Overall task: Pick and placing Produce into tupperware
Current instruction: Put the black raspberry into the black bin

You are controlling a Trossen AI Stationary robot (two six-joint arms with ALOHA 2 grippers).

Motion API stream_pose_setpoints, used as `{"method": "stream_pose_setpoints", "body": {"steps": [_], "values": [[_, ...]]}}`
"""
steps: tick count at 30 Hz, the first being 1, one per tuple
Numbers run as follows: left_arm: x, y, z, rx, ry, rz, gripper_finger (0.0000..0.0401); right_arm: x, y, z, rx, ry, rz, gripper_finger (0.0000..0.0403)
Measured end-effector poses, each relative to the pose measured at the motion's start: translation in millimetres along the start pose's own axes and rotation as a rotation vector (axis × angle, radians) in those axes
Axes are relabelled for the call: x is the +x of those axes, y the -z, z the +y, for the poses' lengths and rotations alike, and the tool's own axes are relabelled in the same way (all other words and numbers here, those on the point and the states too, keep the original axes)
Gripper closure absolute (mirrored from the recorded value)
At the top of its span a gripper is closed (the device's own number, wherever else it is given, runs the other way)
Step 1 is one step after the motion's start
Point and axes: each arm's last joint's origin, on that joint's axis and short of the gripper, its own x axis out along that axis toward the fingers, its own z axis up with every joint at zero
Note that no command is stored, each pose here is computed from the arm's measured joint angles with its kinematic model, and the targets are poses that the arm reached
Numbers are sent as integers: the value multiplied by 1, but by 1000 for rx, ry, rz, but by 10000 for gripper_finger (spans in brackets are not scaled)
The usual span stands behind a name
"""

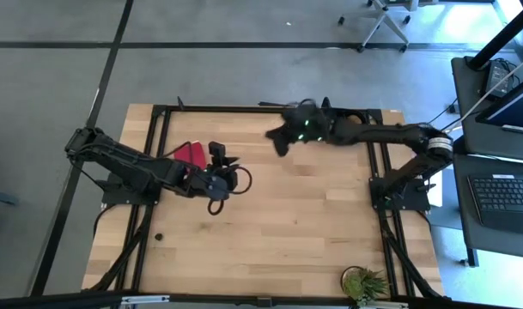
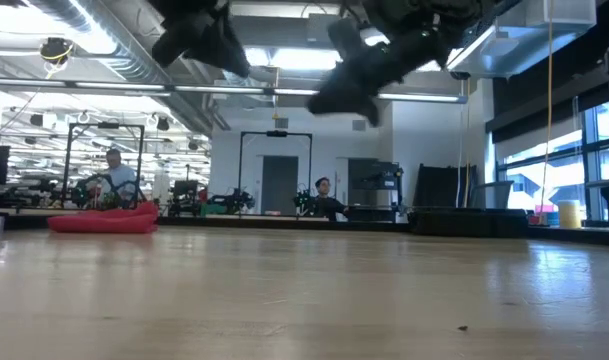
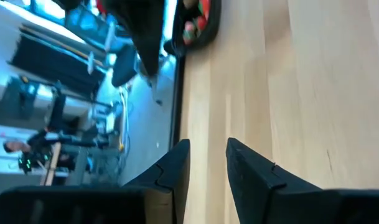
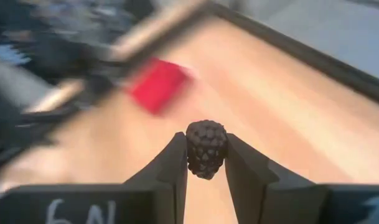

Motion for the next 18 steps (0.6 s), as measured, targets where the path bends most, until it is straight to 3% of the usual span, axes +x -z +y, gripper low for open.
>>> {"method": "stream_pose_setpoints", "body": {"steps": [9, 13, 18], "values": [[3, 12, -1, -34, 41, 88, 320, -105, -40, -45, 242, 657, 202, 314], [8, 14, 2, -62, 68, 97, 326, -131, -50, -65, 366, 772, 251, 314], [14, 16, 5, -89, 119, 105, 333, -145, -41, -103, 488, 916, 329, 314]]}}
